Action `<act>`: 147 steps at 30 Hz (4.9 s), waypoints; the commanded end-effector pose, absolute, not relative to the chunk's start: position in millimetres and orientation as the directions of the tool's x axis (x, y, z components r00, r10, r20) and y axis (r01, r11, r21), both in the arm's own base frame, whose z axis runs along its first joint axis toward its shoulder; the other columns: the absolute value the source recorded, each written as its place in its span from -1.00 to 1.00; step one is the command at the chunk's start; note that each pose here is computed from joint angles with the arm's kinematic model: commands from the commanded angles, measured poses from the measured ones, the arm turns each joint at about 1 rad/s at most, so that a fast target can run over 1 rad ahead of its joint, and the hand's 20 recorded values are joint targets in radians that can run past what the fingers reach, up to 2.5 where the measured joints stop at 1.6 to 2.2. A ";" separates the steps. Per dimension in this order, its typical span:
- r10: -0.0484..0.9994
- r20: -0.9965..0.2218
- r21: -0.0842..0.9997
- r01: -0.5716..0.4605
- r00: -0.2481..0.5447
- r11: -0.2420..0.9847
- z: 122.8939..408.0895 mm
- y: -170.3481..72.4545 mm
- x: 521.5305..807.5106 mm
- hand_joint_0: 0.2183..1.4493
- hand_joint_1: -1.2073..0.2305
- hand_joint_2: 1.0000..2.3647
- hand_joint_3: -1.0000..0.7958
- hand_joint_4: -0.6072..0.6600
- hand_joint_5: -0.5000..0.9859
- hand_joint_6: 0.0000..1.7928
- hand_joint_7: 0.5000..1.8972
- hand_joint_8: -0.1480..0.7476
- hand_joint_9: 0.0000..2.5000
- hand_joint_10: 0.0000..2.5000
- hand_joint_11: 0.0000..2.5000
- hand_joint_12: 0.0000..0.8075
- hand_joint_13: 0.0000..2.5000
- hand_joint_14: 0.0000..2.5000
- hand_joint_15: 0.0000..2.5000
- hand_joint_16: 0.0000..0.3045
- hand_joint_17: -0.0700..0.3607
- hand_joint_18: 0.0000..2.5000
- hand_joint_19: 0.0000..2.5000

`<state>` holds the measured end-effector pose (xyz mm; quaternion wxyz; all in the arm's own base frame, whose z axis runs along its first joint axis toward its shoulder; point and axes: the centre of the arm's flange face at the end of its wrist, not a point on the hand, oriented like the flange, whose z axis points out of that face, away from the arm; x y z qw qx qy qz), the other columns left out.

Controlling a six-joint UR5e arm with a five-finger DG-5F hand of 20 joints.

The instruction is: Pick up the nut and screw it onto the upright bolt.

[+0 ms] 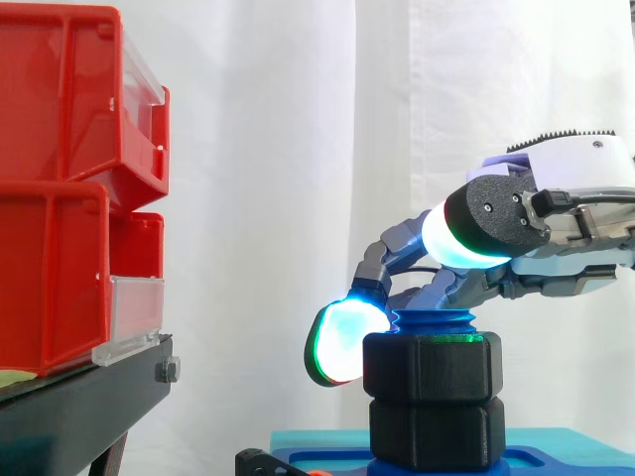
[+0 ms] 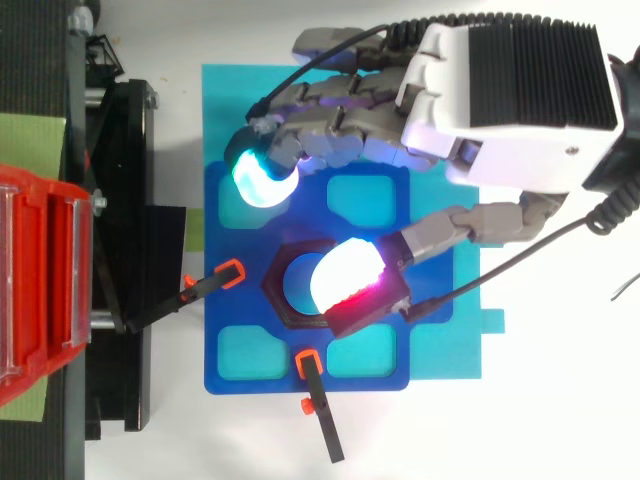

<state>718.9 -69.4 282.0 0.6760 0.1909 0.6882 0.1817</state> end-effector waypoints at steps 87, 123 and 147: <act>0.511 -0.859 0.510 0.029 -0.039 0.860 279.2 -64.3 716.5 -0.57 0.26 -1.00 -0.44 0.29 -0.48 -0.44 -0.50 -0.12 -0.20 -1.00 -0.99 -0.29 -0.57 -1.00 -1.00 -0.74 -0.26 -0.72 -0.87; 0.508 -0.860 0.507 0.020 -0.048 0.862 278.4 -43.2 717.7 -0.60 0.41 -1.00 -0.44 0.33 -0.44 -0.44 -0.42 -0.13 -0.61 -1.00 -1.00 -0.18 -0.88 -1.00 -1.00 -0.71 -0.21 -1.00 -1.00; 0.509 -0.859 0.509 0.021 -0.047 0.861 278.4 -47.2 717.4 -0.53 0.13 -1.00 -0.44 0.14 -0.26 -0.44 0.18 -0.10 -0.16 -1.00 -1.00 -0.33 -0.61 -1.00 -1.00 -0.79 -0.34 -0.84 -1.00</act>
